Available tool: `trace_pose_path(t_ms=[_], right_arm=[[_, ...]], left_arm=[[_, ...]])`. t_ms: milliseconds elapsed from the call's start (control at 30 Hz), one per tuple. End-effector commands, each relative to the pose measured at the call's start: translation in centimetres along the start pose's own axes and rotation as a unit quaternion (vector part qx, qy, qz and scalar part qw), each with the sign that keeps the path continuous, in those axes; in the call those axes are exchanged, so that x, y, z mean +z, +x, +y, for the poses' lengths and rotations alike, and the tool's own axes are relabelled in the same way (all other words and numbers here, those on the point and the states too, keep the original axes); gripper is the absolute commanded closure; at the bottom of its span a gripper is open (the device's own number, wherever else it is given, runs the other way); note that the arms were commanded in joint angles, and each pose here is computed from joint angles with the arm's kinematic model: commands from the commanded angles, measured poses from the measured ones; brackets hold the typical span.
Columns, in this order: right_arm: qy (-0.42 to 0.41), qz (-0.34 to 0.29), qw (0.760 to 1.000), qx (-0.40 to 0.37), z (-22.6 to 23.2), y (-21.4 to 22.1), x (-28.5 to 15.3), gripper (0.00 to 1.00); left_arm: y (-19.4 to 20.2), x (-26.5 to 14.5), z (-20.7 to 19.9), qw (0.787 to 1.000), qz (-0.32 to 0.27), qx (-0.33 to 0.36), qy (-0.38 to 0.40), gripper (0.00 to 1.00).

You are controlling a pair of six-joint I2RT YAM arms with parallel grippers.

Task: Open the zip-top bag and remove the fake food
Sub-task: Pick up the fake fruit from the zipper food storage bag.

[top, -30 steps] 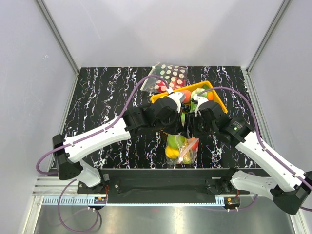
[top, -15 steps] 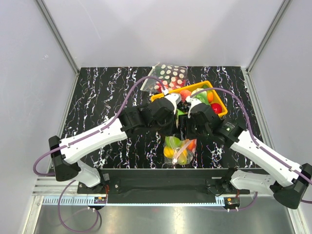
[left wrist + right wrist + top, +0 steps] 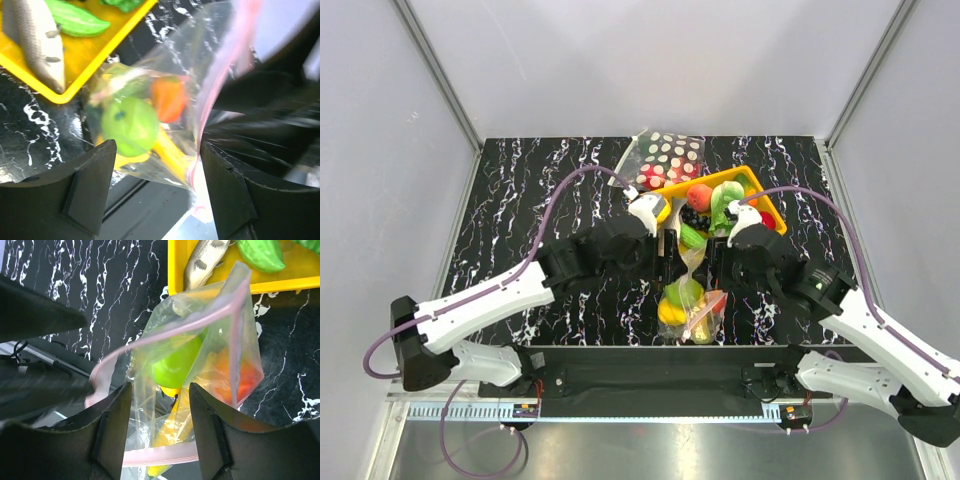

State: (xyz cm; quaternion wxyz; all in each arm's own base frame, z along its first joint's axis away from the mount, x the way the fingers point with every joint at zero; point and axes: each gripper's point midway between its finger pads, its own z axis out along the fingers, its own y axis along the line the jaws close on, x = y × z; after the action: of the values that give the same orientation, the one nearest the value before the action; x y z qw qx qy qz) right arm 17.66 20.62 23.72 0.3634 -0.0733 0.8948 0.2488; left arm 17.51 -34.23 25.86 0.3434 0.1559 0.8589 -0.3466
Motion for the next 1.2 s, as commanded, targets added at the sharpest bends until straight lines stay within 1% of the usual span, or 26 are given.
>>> trace_pose_path(t_ms=[0, 67, 267, 333, 367, 400, 467, 500, 533, 567, 667, 833, 1033, 1167], right_arm=[[0.023, -0.016, 0.999, 0.017, -0.9, -0.2, -0.4, 0.44], [0.025, -0.014, 0.999, 0.019, -1.0, 0.0, -0.5, 0.44], [0.006, 0.003, 1.000, 0.019, -0.1, 0.3, -0.1, 0.45], [0.004, 0.011, 1.000, 0.016, 0.1, 0.6, 0.3, 0.45], [0.005, 0.020, 1.000, 0.014, 0.1, 0.9, 0.7, 0.46], [0.006, 0.024, 1.000, 0.014, 0.1, 1.0, 0.9, 0.46], [0.006, 0.030, 0.999, 0.012, 0.2, 1.3, 1.2, 0.47], [0.007, 0.032, 0.999, 0.012, 0.1, 1.4, 1.3, 0.48], [0.005, 0.033, 0.999, 0.013, 0.2, 1.4, 1.3, 0.48], [-0.001, 0.032, 0.999, 0.013, 0.4, 1.3, 1.2, 0.49], [-0.010, 0.033, 0.999, 0.014, 0.9, 1.3, 1.3, 0.50], [-0.020, 0.056, 0.998, 0.014, 1.3, 2.1, 2.1, 0.51], [-0.007, 0.052, 0.999, 0.011, 0.8, 2.1, 1.9, 0.50], [0.000, 0.057, 0.998, 0.015, 0.2, 2.7, 1.7, 0.48]], left_arm=[[0.3, 2.0, 1.0, 1.000, -0.005, -0.014, -0.014, 0.29], [2.0, 3.3, 1.9, 0.999, 0.019, -0.023, -0.031, 0.30], [3.1, 4.6, 3.0, 0.998, 0.027, -0.024, -0.043, 0.30], [2.8, 4.5, 2.6, 0.999, 0.021, -0.026, -0.031, 0.30], [2.3, 4.4, 2.1, 0.999, 0.007, -0.026, -0.017, 0.30], [2.8, 4.5, 2.3, 0.999, 0.009, -0.028, -0.014, 0.30], [1.9, 3.7, 1.5, 0.999, -0.015, -0.033, 0.011, 0.28], [2.1, 3.5, 1.7, 0.999, -0.015, -0.036, 0.012, 0.28], [1.7, 2.9, 1.4, 0.999, -0.026, -0.036, 0.019, 0.29], [1.6, 2.6, 1.4, 0.999, -0.028, -0.038, 0.021, 0.33], [1.4, 2.0, 1.2, 0.998, -0.034, -0.039, 0.030, 0.42], [1.1, 2.3, -1.3, 0.995, -0.026, -0.049, 0.085, 0.50], [1.9, 3.6, -2.1, 0.994, 0.005, -0.049, 0.097, 0.48], [1.9, 3.7, -2.8, 0.993, 0.008, -0.046, 0.110, 0.46]])
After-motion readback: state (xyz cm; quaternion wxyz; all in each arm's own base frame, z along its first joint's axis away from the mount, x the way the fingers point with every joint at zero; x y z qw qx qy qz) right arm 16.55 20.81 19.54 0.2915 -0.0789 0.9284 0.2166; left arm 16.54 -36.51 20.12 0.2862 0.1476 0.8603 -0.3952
